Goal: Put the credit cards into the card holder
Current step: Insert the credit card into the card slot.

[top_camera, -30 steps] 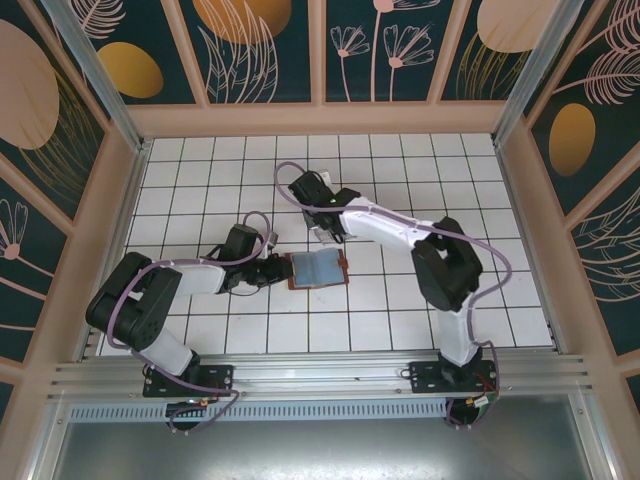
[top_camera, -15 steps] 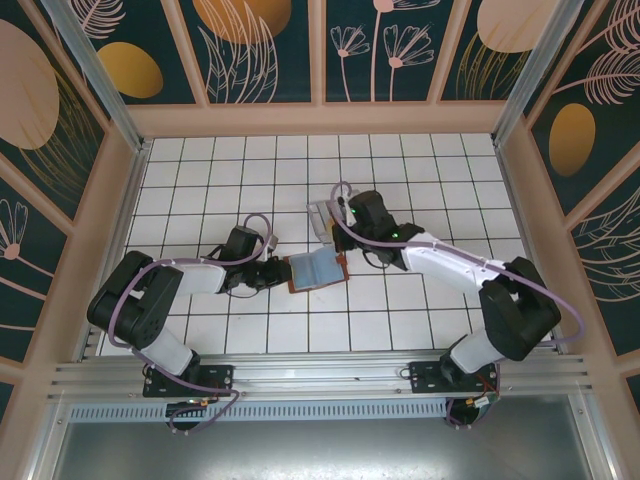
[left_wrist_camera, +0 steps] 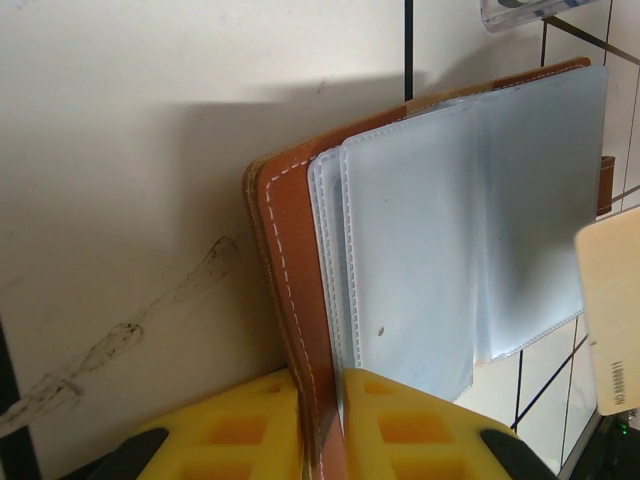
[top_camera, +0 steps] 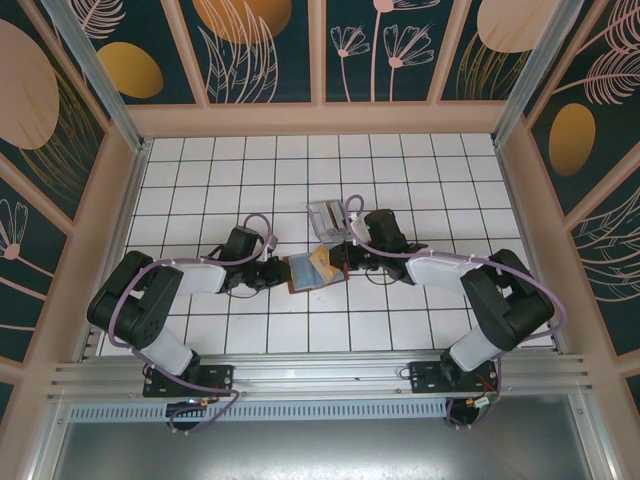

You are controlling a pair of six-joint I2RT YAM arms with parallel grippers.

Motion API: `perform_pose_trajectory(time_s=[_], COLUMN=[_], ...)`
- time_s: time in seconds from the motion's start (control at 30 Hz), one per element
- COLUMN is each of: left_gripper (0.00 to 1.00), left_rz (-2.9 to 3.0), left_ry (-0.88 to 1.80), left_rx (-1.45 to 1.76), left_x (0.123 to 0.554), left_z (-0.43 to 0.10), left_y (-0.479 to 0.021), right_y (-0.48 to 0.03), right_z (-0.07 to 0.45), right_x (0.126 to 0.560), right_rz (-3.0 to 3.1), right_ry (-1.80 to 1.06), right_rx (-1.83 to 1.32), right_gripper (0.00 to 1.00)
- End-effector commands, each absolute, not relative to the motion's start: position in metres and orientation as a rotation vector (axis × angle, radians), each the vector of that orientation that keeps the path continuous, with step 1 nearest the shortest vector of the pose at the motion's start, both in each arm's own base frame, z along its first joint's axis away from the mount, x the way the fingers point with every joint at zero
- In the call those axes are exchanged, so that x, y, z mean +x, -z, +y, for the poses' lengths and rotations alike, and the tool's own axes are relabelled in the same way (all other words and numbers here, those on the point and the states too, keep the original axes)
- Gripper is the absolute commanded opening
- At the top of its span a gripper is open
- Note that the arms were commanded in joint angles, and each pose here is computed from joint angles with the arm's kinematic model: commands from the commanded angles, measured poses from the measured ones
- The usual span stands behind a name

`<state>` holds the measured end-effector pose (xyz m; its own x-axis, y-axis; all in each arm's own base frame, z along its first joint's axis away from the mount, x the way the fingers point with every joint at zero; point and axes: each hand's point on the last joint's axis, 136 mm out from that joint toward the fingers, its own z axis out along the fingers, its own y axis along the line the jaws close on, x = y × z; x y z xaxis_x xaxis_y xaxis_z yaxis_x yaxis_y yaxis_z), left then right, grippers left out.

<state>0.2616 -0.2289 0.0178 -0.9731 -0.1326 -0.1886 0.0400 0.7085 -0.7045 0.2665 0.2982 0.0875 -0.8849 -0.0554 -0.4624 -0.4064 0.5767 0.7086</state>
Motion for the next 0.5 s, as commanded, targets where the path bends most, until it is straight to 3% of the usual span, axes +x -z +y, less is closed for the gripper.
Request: perform_pose_trajectory(time_s=[0.0,0.23,0.47], left_gripper=[0.18,0.15,0.01], left_rz=[2.696,2.709,2.727], left_ry=[1.086,1.079,1.067], left_rx=[-0.070,-0.062,-0.073], left_x=[0.262,0.263,0.263], left_z=[-0.225,-0.225,-0.225], left_y=[-0.016,-0.014,-0.009], right_y=[-0.089,-0.062,-0.054], right_z=[0.305,0.298,0.291], right_x=[0.265,0.268,0.268], right_rz=[2.378,2.437,2.445], right_ry=[-1.348,-1.309,-1.329], right_rx=[-0.364,-0.301,-0.237], right_gripper=[0.00,0.00,0.00])
